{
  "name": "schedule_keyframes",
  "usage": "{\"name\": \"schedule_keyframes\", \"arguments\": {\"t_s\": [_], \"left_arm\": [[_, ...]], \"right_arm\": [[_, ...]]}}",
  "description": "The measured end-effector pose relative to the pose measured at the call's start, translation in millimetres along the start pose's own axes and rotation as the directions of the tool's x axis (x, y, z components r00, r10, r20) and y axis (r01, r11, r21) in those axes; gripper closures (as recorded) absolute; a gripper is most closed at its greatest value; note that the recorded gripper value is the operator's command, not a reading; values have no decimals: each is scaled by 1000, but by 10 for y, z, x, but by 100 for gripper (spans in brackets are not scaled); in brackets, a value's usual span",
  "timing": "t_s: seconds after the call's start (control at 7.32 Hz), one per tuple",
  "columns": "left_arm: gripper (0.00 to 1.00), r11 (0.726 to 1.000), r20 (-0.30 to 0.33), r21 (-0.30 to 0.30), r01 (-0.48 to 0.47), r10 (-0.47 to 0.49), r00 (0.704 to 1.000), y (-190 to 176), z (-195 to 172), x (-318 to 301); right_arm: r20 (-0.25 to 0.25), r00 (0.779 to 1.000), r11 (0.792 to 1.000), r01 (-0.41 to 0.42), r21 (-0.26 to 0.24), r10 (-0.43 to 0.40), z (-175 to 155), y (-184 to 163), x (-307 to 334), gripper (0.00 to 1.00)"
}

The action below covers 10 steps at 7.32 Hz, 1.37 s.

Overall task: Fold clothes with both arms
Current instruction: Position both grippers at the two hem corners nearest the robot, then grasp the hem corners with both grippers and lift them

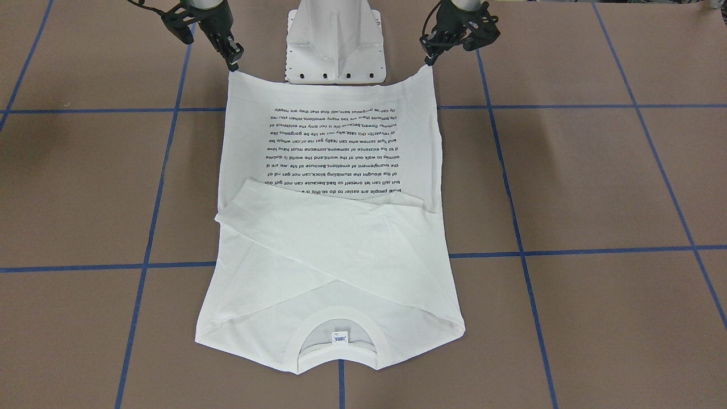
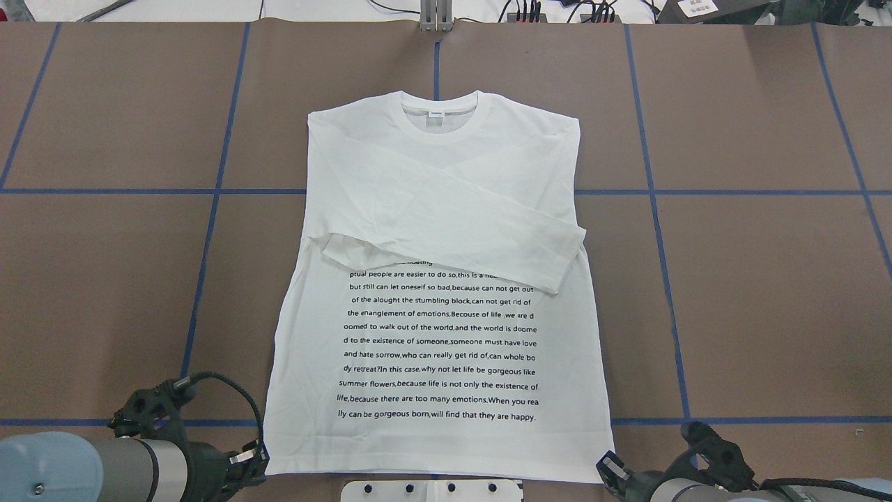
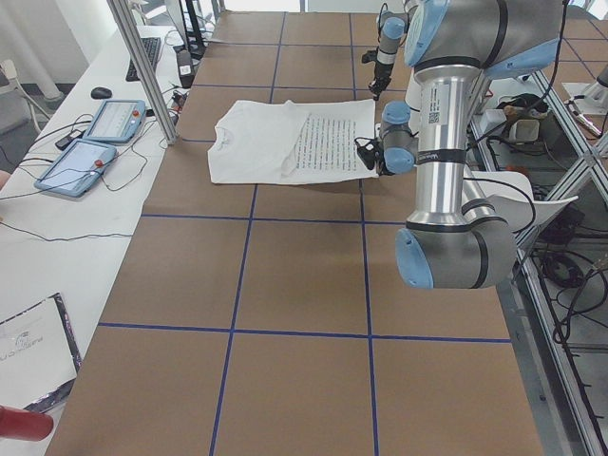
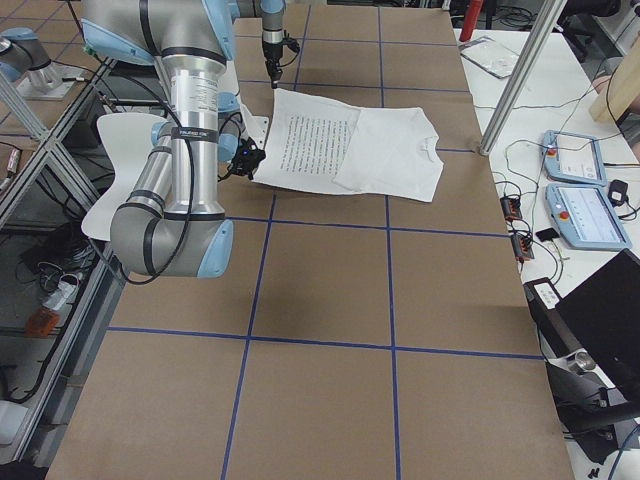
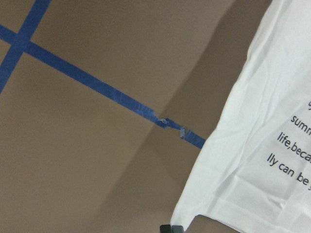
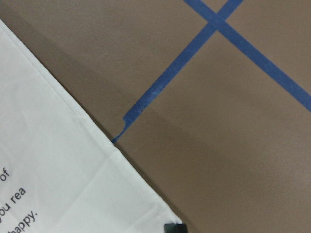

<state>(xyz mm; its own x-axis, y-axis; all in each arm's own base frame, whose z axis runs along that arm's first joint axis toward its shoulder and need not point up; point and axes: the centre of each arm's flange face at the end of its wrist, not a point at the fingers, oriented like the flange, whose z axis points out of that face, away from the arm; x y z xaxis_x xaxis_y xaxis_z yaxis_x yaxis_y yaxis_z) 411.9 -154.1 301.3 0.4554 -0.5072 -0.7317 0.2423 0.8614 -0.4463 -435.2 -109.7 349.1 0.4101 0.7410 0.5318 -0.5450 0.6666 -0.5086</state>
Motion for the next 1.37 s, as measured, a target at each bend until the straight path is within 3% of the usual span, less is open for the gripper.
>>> {"name": "schedule_keyframes", "arguments": {"t_s": [0.41,0.68,0.96,1.37], "left_arm": [[100,1000,-41,-21,4,-5,999,62,-293,112],[100,1000,-65,-6,13,-13,998,-59,-406,189],[100,1000,-117,26,-6,9,993,-244,-558,364],[100,990,-209,128,-64,90,974,-923,-926,818]], "right_arm": [[10,1000,1000,-4,-7,4,-126,-49,-5,100],[45,999,1000,-23,-2,23,-279,-181,-153,100],[96,994,999,-53,5,52,-592,-592,-498,100],[127,986,994,-104,-41,108,-1107,-1296,-927,100]]}}
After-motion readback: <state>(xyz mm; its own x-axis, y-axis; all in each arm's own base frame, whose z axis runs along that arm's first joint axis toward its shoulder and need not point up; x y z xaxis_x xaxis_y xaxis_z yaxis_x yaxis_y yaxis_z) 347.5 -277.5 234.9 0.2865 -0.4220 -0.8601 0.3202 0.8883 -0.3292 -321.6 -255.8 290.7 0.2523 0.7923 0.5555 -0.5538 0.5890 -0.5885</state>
